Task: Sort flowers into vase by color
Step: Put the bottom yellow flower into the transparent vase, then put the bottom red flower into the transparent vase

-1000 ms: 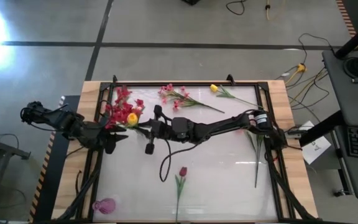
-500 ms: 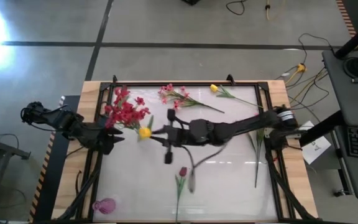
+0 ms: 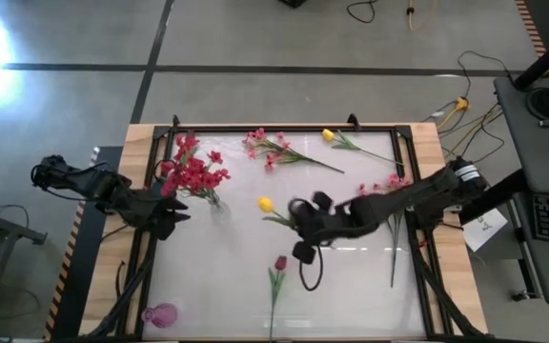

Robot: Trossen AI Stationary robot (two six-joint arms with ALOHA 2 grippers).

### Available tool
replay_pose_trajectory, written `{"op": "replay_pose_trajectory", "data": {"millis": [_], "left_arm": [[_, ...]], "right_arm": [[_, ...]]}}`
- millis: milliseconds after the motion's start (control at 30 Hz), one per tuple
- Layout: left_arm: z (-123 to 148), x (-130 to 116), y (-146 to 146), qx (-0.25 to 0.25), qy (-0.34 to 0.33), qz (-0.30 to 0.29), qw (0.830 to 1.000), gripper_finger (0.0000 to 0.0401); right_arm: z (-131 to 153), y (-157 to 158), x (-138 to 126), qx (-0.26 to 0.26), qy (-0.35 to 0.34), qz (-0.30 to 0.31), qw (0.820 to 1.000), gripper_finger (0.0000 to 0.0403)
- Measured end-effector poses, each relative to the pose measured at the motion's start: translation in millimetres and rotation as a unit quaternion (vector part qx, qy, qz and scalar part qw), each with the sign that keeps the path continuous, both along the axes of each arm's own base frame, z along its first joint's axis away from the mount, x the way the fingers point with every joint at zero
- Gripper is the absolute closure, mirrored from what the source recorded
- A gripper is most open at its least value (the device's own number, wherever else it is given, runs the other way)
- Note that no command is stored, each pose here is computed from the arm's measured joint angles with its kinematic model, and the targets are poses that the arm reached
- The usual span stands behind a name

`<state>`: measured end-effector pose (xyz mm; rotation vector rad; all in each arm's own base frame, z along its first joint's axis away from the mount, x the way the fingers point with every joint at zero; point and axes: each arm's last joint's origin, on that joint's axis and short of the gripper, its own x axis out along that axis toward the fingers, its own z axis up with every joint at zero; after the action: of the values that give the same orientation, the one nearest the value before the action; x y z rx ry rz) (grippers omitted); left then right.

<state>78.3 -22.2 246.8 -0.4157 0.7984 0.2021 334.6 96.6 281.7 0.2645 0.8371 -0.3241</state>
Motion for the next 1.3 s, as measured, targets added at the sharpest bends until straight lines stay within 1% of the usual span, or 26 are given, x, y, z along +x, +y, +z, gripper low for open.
{"op": "replay_pose_trajectory", "data": {"millis": [67,133,233,333,400,467,600,700,733,800,867,933,1000,1133,1200,1300], "left_arm": [[-0.7,0.8,-1.7,-0.008,0.010,-0.022,1.000,0.0249],[-1.1,1.3,-2.3,-0.011,0.014,-0.027,0.999,0.0249],[-1.6,2.3,-2.8,-0.008,0.018,-0.032,0.999,0.0249],[-2.1,2.2,-3.1,-0.004,0.023,-0.042,0.999,0.0249],[-2.3,2.0,-3.0,0.001,0.024,-0.048,0.999,0.0249],[-2.4,2.1,-3.0,0.002,0.025,-0.049,0.998,0.0249],[-3.1,0.4,-2.4,0.009,0.031,-0.055,0.998,0.0249],[-3.9,-0.6,-2.0,0.017,0.037,-0.061,0.997,0.0249],[-3.8,-0.5,-2.0,0.019,0.036,-0.064,0.997,0.0249],[-3.8,-0.5,-2.0,0.023,0.036,-0.068,0.997,0.0249],[-3.8,-0.2,-2.1,0.028,0.036,-0.074,0.996,0.0249],[-3.6,-0.2,-2.1,0.033,0.034,-0.080,0.996,0.0249],[-3.7,0.0,-2.2,0.036,0.034,-0.083,0.995,0.0249],[-3.7,-0.3,-2.1,0.041,0.034,-0.088,0.995,0.0249],[-3.8,-0.7,-1.9,0.044,0.035,-0.091,0.994,0.0249],[-3.7,-1.0,-1.8,0.044,0.034,-0.092,0.994,0.0249]], "right_arm": [[-24.6,6.0,-8.8,0.036,0.022,-0.040,0.998,0.0390],[-49.4,11.7,-20.8,0.069,0.056,-0.075,0.993,0.0390],[-80.6,18.9,-37.0,0.119,0.098,-0.132,0.979,0.0390],[-102.6,24.2,-50.5,0.166,0.148,-0.170,0.960,0.0381],[-109.4,27.8,-53.2,0.190,0.163,-0.183,0.951,0.0362],[-111.9,30.0,-56.5,0.205,0.178,-0.191,0.943,0.0332],[-101.1,38.6,-49.2,0.253,0.163,-0.214,0.929,0.0264],[-88.8,53.0,-32.4,0.296,0.113,-0.227,0.921,0.0226],[-87.4,58.1,-27.6,0.300,0.103,-0.233,0.919,0.0218],[-90.5,66.4,-14.8,0.306,0.086,-0.256,0.913,0.0207],[-95.7,74.3,1.3,0.324,0.069,-0.282,0.901,0.0203],[-104.5,80.1,16.7,0.328,0.067,-0.299,0.894,0.0203],[-112.6,85.2,35.9,0.343,0.059,-0.311,0.884,0.0206],[-121.0,90.4,69.5,0.361,0.055,-0.316,0.876,0.0217],[-124.8,91.2,80.9,0.364,0.054,-0.326,0.871,0.0225],[-135.3,90.8,91.5,0.367,0.075,-0.340,0.863,0.0241]]}}
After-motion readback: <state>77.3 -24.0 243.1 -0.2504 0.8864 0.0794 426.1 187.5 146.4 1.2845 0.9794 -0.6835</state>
